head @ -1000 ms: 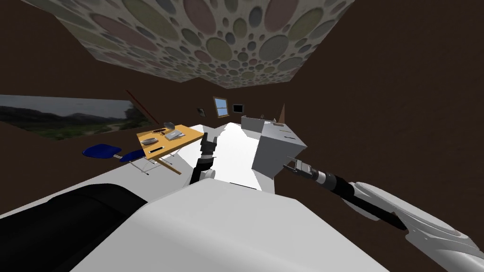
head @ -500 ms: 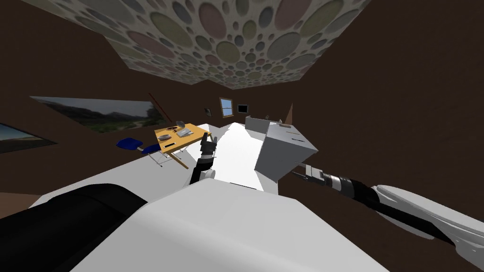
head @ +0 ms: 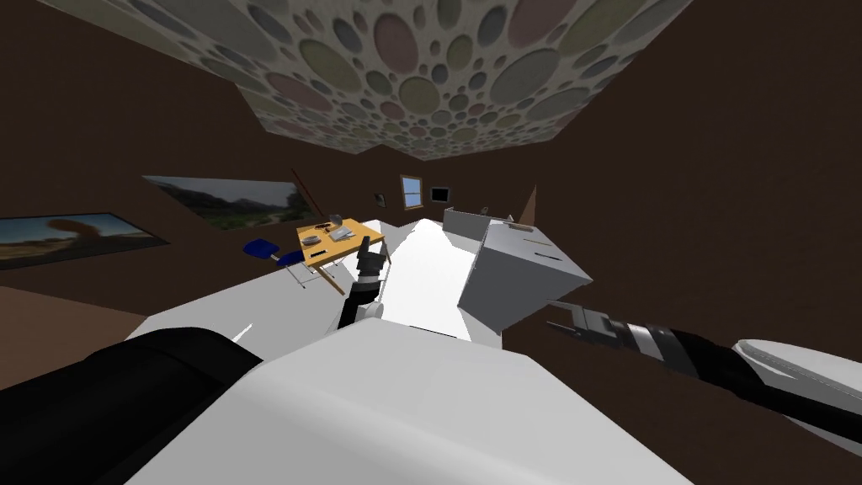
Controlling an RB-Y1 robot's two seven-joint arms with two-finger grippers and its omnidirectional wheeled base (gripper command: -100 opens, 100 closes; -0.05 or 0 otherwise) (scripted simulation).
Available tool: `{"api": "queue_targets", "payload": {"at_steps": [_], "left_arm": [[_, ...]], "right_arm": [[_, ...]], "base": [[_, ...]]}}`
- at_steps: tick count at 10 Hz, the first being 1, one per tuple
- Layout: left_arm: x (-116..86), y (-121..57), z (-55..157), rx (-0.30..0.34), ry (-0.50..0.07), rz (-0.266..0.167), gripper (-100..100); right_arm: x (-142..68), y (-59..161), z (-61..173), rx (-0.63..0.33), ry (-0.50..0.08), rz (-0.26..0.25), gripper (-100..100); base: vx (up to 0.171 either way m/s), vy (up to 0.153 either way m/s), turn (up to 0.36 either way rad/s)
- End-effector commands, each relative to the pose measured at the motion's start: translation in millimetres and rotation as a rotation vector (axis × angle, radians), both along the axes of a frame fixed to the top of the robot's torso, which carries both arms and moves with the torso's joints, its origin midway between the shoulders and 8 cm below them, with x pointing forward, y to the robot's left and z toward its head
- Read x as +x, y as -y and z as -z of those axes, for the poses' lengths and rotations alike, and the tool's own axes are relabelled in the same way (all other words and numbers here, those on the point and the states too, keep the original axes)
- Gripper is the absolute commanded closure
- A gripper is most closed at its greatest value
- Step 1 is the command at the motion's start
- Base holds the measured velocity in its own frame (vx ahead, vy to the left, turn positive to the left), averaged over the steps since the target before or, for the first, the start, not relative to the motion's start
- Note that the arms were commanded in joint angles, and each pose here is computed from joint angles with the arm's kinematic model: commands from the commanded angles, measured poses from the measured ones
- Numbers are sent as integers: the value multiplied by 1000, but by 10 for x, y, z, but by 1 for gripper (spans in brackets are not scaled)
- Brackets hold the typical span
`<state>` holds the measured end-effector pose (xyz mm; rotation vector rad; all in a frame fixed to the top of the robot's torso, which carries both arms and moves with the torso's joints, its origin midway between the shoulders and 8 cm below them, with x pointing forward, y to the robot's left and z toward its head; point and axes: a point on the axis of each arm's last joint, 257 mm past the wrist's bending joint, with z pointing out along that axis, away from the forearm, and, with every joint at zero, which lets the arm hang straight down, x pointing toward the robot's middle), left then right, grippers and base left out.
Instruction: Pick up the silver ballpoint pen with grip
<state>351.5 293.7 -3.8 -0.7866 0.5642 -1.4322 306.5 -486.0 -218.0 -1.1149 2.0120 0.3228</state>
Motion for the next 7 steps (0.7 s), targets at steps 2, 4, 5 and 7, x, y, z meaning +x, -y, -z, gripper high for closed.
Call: {"api": "queue_targets", "payload": {"at_steps": [2, 4, 5, 7], "left_arm": [[0, 0, 0, 0, 0, 0, 0], [0, 0, 0, 0, 0, 0, 0], [0, 0, 0, 0, 0, 0, 0], [0, 0, 0, 0, 0, 0, 0]], "right_arm": [[-117, 321, 3, -90, -58, -2, -100], [-263, 614, -19, -163, -111, 6, -100], [-258, 586, -21, -162, -110, -1, -100], [-281, 729, -25, -175, -114, 33, -100]], "base": [[22, 7, 83], [50, 1, 170], [55, -3, 114], [12, -1, -8]]}}
